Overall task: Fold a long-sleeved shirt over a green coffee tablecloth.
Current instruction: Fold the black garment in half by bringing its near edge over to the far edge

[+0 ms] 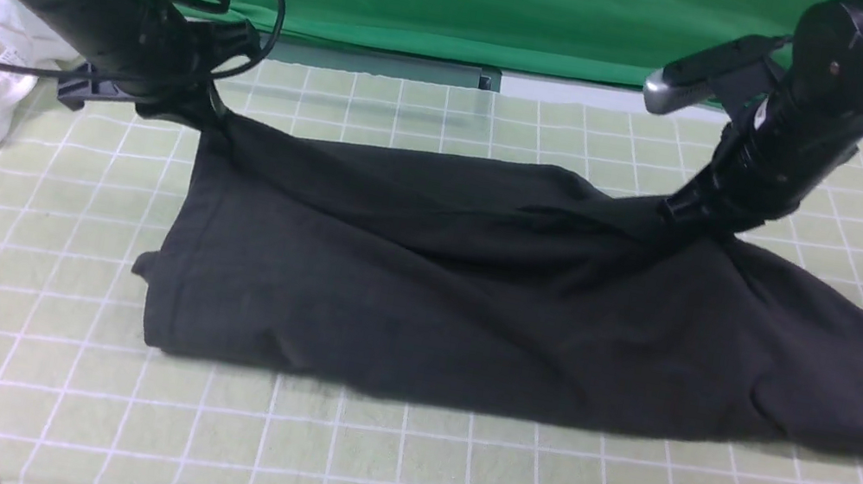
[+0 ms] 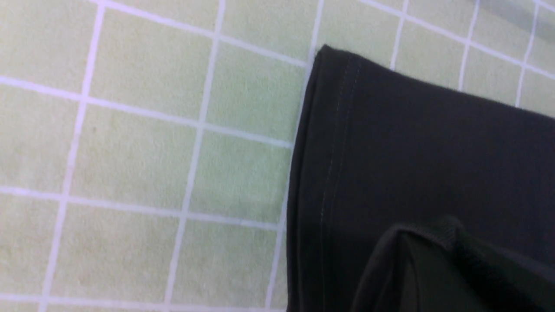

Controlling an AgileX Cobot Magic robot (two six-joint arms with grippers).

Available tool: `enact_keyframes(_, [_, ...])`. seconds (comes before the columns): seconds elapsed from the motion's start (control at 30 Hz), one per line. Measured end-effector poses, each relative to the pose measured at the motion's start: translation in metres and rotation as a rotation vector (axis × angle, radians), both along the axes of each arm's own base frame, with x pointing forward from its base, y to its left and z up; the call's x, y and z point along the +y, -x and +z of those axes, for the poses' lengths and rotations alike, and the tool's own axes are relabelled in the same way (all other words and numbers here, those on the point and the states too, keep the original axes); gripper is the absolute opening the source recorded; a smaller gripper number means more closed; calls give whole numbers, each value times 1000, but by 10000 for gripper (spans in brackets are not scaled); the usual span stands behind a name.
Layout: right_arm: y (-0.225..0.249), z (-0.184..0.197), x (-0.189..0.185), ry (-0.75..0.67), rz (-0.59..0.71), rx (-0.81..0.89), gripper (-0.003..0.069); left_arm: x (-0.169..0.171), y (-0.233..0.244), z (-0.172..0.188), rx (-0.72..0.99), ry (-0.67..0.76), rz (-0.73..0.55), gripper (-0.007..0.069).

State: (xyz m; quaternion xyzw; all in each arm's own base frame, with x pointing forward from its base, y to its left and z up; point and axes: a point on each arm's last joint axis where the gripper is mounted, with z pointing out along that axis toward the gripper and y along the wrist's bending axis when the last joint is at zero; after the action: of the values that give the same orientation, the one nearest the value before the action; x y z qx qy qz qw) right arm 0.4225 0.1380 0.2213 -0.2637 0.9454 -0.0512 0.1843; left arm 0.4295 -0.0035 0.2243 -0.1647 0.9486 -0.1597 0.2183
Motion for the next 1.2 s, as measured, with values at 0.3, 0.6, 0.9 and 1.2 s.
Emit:
enact_keyframes(0.3, [-29, -13, 10, -27, -11, -51, 15, 18, -16, -14, -13, 7, 78, 16])
enact_keyframes(0.6, [-39, -28, 14, -43, 6, -106, 94, 19, -28, -37, -30, 39, 128, 18])
enact_keyframes(0.9, [-48, -15, 9, 53, 43, -175, 371, 19, -35, -35, -26, 51, 130, 181])
enact_keyframes(1.2, [-42, 76, 16, -80, -33, -119, 197, 28, -58, 52, -197, 60, 82, 486])
